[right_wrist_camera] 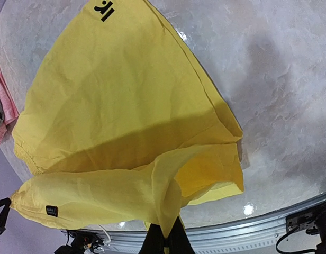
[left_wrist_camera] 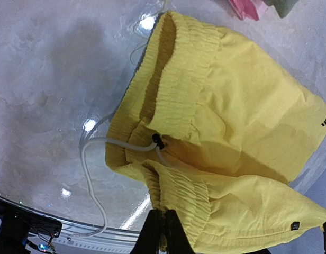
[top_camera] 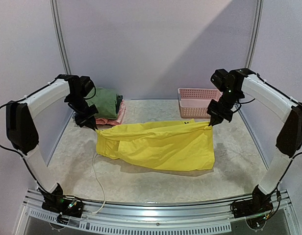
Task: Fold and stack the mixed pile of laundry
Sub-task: Fold the flattened shorts at the center of the board.
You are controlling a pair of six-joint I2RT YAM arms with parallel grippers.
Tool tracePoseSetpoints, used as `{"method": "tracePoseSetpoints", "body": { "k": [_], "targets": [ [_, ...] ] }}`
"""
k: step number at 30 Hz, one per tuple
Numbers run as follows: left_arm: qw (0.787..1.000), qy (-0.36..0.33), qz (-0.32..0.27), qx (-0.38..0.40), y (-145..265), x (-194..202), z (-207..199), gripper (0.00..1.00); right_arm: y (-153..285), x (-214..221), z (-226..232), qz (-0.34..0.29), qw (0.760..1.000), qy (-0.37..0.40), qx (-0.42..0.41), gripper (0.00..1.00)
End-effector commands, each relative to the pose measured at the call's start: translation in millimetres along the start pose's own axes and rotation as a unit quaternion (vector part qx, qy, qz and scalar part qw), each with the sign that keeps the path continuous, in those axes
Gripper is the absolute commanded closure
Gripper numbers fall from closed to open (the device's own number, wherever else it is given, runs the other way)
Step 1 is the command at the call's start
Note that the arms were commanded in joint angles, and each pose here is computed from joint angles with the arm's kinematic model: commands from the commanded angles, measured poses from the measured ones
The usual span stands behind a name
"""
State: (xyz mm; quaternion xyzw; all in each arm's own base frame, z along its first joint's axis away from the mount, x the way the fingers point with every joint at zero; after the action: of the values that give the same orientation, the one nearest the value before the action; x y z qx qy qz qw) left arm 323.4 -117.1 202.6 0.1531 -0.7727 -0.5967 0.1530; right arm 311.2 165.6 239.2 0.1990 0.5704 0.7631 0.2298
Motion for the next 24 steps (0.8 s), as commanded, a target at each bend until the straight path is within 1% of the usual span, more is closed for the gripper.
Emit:
{"method": "tracePoseSetpoints", "body": {
  "k": [1, 6, 8, 12, 15, 21, 24],
  "targets": [
    [1.0, 0.024, -0.002, -0.012, -3.9, -22.4, -0.7, 1.0, -9.4, -25.4, 10.5, 0.007, 0.999, 0.032, 0.012, 1.0],
    [0.999, 0.039, -0.018, -0.007, -8.4, -47.6, -9.0, 1.0, -19.1, -60.5, 21.9, -0.003, 1.0, 0.028, 0.005, 1.0],
    [0.999, 0.042, -0.016, -0.008, -15.5, -55.4, -12.4, 1.0, -31.0, -72.4, 24.7, 0.003, 1.0, 0.028, 0.004, 1.0],
    [0.999, 0.049, -0.008, -0.018, -35.1, -67.6, -14.9, 1.0, -57.5, -87.3, 30.5, 0.028, 0.999, 0.034, -0.002, 1.0],
    [0.998, 0.053, -0.016, -0.017, -44.5, -76.9, -17.3, 1.0, -76.2, -96.9, 32.6, 0.043, 0.998, 0.034, -0.005, 1.0],
    [0.997, 0.064, -0.033, -0.019, -53.6, -91.2, -21.9, 1.0, -99.7, -117.2, 34.8, 0.055, 0.998, 0.031, -0.016, 1.0],
    [0.996, 0.072, -0.044, -0.002, -59.1, -97.5, -26.7, 1.0, -106.4, -125.7, 36.8, 0.056, 0.998, 0.029, -0.023, 1.0]
  ]
}}
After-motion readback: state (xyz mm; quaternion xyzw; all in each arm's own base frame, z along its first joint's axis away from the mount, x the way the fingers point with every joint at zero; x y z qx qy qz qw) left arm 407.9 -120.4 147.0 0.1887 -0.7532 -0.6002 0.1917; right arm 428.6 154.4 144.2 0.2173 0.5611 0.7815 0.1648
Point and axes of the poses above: each gripper's point midway between its finger pads, its own y axis back along the fingers, its own z axis along the line the jaws close on, x = y × z, the point moved 5 cm from there along y, back along the fingers, and after that the axes turned 6 degrees about -y, right-handed, at the moved point
